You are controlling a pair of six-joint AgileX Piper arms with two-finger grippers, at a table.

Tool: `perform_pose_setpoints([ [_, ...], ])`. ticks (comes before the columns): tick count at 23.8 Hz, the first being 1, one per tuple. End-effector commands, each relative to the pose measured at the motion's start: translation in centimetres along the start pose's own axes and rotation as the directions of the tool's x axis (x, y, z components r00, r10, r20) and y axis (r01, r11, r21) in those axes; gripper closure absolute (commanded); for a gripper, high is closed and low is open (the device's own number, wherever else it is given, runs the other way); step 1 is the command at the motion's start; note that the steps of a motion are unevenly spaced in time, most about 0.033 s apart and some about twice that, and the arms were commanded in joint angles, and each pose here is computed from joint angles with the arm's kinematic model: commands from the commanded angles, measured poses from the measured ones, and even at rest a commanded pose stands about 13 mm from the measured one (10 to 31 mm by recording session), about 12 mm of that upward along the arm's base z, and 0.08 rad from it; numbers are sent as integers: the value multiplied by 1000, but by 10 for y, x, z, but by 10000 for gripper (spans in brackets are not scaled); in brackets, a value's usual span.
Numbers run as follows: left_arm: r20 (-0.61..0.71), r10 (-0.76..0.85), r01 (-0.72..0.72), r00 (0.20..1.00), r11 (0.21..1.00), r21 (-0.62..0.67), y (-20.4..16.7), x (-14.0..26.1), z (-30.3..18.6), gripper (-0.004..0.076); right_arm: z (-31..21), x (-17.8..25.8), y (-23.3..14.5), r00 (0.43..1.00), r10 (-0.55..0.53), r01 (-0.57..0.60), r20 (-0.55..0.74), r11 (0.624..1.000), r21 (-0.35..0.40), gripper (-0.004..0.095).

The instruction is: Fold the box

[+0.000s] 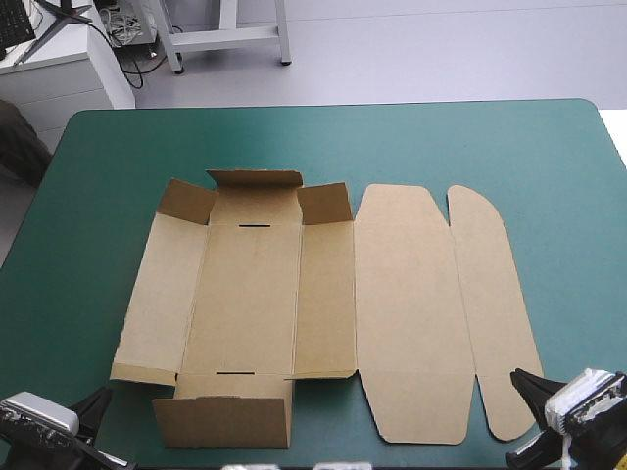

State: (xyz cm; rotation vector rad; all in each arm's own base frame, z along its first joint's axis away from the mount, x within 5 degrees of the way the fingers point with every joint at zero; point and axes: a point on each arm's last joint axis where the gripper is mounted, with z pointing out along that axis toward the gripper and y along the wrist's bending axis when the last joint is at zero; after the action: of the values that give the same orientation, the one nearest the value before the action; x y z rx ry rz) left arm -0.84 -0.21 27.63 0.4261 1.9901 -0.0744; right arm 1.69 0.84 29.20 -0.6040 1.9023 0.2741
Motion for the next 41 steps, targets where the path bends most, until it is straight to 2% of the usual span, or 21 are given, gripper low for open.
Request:
perform_pose_setpoints([
  [1, 135, -10, 14, 991, 1000, -25, 2, -13, -8, 734, 5, -6, 0, 997, 10, -11, 72, 1000, 1, 924],
  [8, 190, -10, 18, 982, 999, -39, 5, -26, -3, 734, 7, -7, 1, 994, 14, -13, 105, 1000, -5, 924],
  [12, 134, -33, 38, 990, 999, -31, 9, -42, 9, 732, 7, -7, 3, 994, 32, -30, 107, 999, -25, 924],
  [14, 87, -37, 39, 996, 999, -25, 11, -52, 18, 705, 7, -8, 3, 994, 35, -33, 107, 999, -28, 924],
  [17, 58, -39, 41, 998, 999, -22, 15, -70, 28, 603, 7, -7, 3, 994, 37, -34, 100, 999, -30, 924],
  [19, 68, -43, 44, 997, 999, -20, 17, -84, 33, 499, 7, -7, 3, 994, 39, -35, 100, 999, -32, 924],
  [20, 96, -42, 45, 994, 999, -28, 20, -99, 35, 386, 7, -6, 3, 995, 38, -35, 94, 999, -33, 924],
  [21, 113, -48, 52, 992, 998, -32, 22, -106, 35, 344, 7, -6, 3, 995, 38, -35, 91, 999, -33, 925],
  [22, 131, -50, 56, 990, 998, -43, 25, -117, 36, 258, 7, -6, 4, 995, 41, -38, 87, 999, -36, 925],
  [23, 135, -46, 53, 990, 998, -47, 26, -121, 38, 237, 7, -6, 4, 995, 40, -37, 87, 999, -40, 925],
  [27, 208, -23, 39, 978, 997, -74, 29, -132, 38, 234, 7, -6, 5, 995, 44, -39, 88, 998, -51, 925],
  [29, 171, -79, 84, 982, 996, -22, 25, -129, 39, 234, 7, -6, 5, 995, 48, -44, 86, 997, -56, 925],
  [32, 137, 45, -34, 990, 997, -75, 28, -127, 40, 234, 7, -6, 6, 995, 44, -39, 86, 998, -58, 925],
  [37, -165, -36, 9, 986, 987, -163, 41, -117, 64, 237, 7, -6, 6, 995, 44, -39, 87, 997, -60, 927],
  [41, -257, -89, 35, 962, 978, -205, 46, -117, 88, 237, 7, -6, 6, 995, 47, -42, 87, 997, -63, 927],
])
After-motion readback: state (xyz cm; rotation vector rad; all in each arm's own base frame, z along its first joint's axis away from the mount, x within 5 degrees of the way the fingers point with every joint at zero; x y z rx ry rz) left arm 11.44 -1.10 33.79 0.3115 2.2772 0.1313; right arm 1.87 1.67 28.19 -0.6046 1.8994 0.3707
